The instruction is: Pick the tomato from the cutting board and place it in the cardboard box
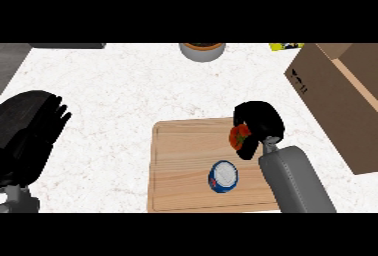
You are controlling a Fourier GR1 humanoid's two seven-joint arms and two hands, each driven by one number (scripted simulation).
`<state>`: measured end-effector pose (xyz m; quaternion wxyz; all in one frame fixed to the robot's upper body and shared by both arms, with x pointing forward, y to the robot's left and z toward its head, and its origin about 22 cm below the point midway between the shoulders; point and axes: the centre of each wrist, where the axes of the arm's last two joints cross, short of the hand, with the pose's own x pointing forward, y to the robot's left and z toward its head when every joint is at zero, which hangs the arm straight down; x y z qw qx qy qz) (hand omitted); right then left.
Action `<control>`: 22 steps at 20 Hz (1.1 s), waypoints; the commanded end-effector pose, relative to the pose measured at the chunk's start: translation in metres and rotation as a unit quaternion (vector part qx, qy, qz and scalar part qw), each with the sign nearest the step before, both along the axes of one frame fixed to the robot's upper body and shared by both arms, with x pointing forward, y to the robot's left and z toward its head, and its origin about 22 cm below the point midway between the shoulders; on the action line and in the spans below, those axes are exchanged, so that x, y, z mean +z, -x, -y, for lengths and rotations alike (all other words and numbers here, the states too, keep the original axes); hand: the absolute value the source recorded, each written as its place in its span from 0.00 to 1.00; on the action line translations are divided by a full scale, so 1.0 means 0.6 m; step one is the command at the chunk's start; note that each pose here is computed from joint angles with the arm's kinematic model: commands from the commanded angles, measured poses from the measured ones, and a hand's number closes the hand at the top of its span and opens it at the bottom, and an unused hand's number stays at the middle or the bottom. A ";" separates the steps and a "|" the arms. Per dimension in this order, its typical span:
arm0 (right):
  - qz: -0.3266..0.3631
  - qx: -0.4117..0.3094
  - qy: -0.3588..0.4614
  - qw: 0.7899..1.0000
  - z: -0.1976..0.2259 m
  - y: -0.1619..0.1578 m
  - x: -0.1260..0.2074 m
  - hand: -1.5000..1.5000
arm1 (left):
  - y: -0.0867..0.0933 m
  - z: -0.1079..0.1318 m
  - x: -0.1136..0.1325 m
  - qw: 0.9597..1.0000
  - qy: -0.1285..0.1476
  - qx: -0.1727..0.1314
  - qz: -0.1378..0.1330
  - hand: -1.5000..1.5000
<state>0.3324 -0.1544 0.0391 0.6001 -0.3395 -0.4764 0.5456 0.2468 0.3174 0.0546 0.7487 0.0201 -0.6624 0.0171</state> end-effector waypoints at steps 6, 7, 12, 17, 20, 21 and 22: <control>0.000 -0.163 0.023 0.986 0.030 -0.107 0.052 1.00 | 0.004 -0.015 -0.002 1.000 -0.003 -0.005 0.001 0.50; 0.028 -0.161 0.018 0.986 0.033 -0.113 0.076 1.00 | -0.013 -0.014 0.005 1.000 0.003 0.005 -0.006 0.50; 0.097 -0.142 0.016 0.985 -0.005 -0.090 0.142 1.00 | 0.006 -0.031 0.005 1.000 0.002 0.006 -0.005 0.50; 0.206 -0.154 0.005 0.966 -0.021 -0.071 0.289 1.00 | 0.014 -0.028 -0.014 1.000 0.004 0.010 -0.010 0.50; 0.260 -0.204 -0.002 0.944 -0.024 -0.059 0.305 1.00 | 0.008 -0.002 0.011 1.000 0.003 -0.001 -0.008 0.50; 0.270 -0.219 0.002 0.938 -0.012 -0.051 0.331 1.00 | 0.019 -0.021 -0.020 1.000 0.002 0.014 0.001 0.50; 0.280 -0.235 0.003 0.931 -0.010 -0.037 0.346 1.00 | -0.003 -0.016 0.007 1.000 0.001 0.008 -0.010 0.50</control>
